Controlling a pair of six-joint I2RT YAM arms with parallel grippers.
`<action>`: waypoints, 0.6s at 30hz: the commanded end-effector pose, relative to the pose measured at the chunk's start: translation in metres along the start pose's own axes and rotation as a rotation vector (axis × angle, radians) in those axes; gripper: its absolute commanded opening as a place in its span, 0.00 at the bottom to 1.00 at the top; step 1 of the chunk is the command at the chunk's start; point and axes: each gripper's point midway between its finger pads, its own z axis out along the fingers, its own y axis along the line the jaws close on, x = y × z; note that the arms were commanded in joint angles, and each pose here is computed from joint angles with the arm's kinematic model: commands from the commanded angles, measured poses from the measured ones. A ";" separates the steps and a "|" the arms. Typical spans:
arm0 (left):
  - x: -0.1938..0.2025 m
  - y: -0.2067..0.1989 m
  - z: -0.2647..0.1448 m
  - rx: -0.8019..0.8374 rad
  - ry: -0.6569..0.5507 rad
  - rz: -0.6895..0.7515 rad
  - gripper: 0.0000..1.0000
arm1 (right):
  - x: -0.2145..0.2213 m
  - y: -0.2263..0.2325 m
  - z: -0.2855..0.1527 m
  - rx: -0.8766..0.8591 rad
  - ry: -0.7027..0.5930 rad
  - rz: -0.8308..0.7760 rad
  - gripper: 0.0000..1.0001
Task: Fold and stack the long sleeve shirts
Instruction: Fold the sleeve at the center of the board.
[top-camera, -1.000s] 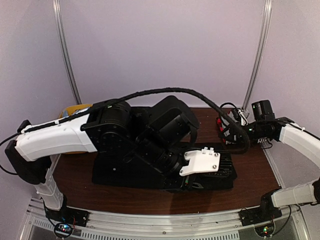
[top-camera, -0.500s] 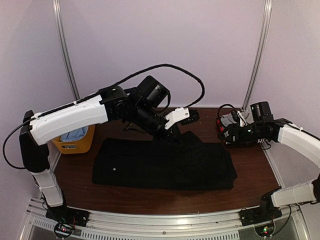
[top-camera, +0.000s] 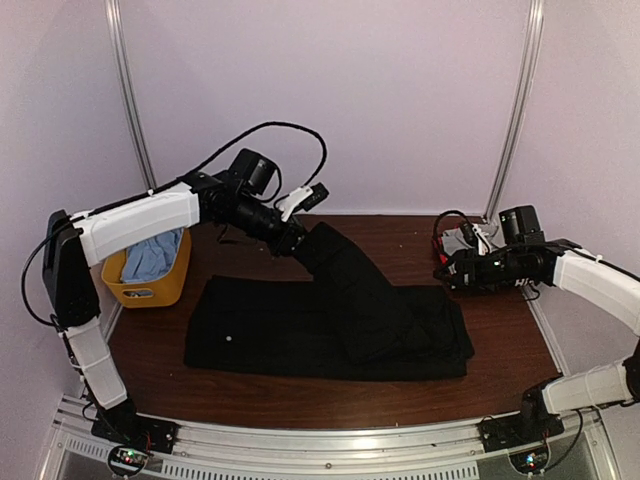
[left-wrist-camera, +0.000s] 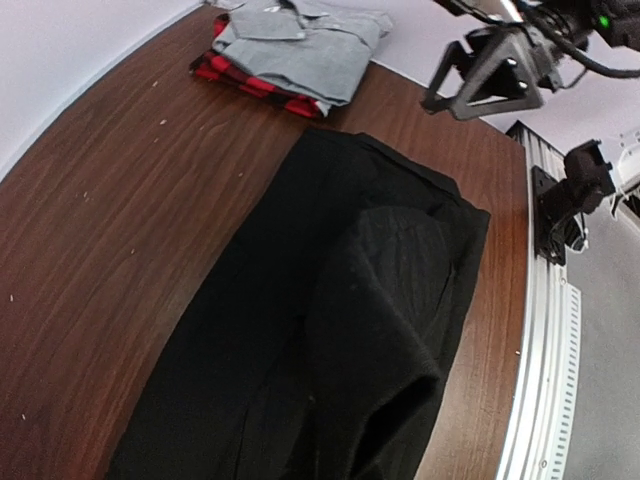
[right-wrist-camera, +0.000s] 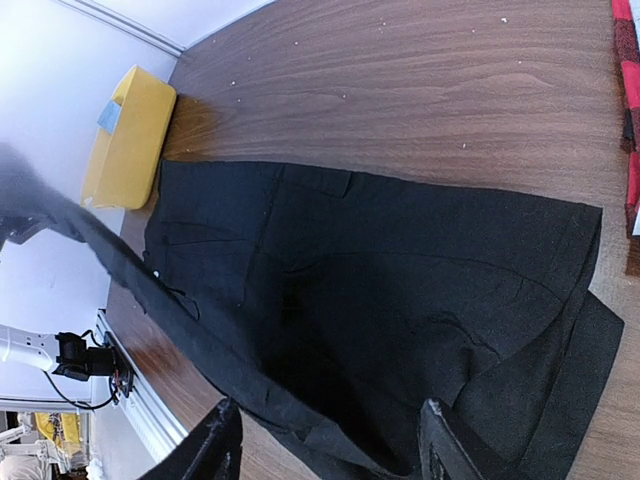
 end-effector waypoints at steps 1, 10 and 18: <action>0.014 0.042 -0.018 -0.023 -0.071 -0.157 0.00 | -0.007 -0.009 0.004 0.032 -0.029 -0.010 0.61; 0.057 0.085 -0.029 -0.107 -0.061 -0.336 0.00 | -0.016 -0.033 0.023 0.098 -0.071 0.021 0.58; 0.098 0.112 -0.036 -0.183 -0.048 -0.475 0.00 | -0.006 -0.059 0.059 0.155 -0.016 0.019 0.55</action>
